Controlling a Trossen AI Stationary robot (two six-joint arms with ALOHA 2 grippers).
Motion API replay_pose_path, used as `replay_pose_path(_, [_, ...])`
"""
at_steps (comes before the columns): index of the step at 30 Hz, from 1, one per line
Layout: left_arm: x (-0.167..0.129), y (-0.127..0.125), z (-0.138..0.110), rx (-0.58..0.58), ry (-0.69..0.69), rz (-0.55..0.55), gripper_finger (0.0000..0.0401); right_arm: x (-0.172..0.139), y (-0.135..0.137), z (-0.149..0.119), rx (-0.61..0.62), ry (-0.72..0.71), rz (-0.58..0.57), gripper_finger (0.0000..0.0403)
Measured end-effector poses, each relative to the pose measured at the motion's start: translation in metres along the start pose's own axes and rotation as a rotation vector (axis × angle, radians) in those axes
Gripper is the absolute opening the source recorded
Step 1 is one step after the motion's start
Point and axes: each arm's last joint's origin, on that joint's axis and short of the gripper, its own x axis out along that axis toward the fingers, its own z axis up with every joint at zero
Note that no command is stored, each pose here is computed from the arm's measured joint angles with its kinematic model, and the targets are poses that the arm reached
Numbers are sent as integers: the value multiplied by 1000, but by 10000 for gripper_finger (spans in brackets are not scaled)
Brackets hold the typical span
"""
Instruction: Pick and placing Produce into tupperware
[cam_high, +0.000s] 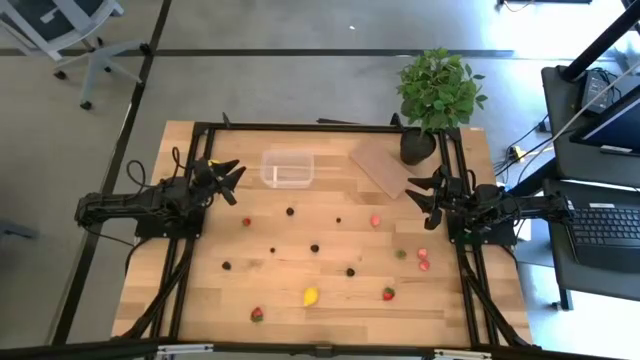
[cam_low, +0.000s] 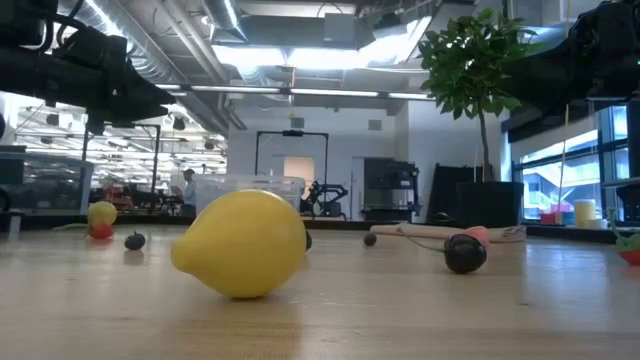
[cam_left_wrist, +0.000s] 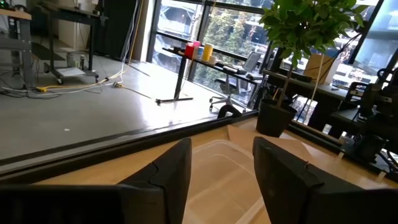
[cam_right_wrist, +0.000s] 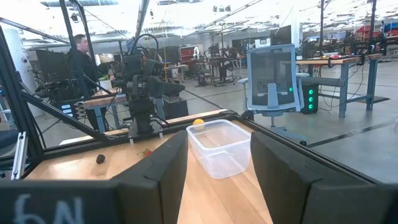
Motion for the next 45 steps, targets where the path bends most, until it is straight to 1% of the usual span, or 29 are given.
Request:
replay_pose_path(9, [0,0,0,0,0,0,168,0,0,0,0,0,0,178])
replay_pose_path(16, [0,0,0,0,0,0,161,0,0,0,0,0,0,178])
replay_pose_path(25, [0,0,0,0,0,0,168,0,0,0,0,0,0,178])
replay_pose_path(30, [0,0,0,0,0,0,164,0,0,0,0,0,0,178])
replay_pose_path(35, [0,0,0,0,0,0,161,0,0,0,-52,0,-1,178])
replay_pose_path(45, [0,0,0,0,0,0,166,0,0,1,-52,-6,-1,178])
